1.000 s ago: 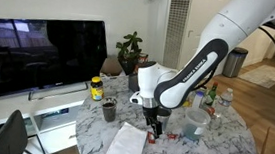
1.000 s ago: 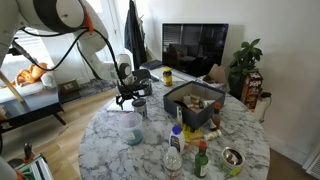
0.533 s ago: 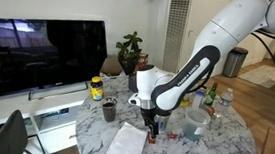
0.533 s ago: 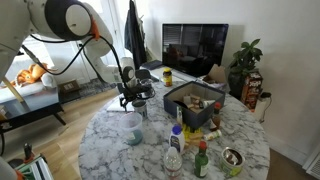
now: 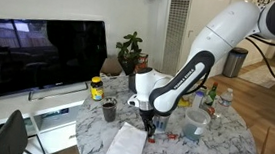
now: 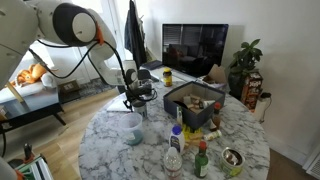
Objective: Pick up the metallic cup and pour its content on the table, pick up the two red sachet and put it in the frost cup one at a time
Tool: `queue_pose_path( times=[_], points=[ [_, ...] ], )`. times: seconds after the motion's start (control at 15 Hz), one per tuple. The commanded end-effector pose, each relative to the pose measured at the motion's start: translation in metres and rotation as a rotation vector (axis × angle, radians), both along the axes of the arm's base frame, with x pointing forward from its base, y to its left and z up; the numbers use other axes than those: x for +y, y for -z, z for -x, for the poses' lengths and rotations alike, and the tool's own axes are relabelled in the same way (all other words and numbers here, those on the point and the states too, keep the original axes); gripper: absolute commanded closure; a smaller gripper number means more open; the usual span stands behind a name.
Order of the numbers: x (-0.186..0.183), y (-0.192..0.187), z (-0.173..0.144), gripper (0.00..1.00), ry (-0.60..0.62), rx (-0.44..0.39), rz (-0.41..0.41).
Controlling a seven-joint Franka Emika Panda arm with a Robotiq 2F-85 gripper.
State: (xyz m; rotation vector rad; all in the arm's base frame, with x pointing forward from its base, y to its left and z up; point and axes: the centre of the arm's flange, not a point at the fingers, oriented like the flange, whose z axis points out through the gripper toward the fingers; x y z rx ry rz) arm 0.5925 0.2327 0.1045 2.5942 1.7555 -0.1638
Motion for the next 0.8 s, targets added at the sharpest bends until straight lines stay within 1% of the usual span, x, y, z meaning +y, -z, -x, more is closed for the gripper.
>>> queue_pose_path(
  times=[0.0,0.07,0.13,0.27,0.47,0.73],
  points=[
    [0.005,0.010,-0.003,0.91,-0.013,0.000,0.010],
    [0.004,0.010,-0.003,0.98,-0.014,0.001,0.025],
    [0.004,0.009,-0.003,1.00,-0.013,0.008,0.020],
    [0.003,0.005,-0.002,1.00,-0.010,0.006,0.024],
    [0.004,-0.014,-0.001,1.00,-0.009,-0.007,0.025],
    [0.006,-0.066,0.008,1.00,-0.011,-0.033,0.010]
  ],
)
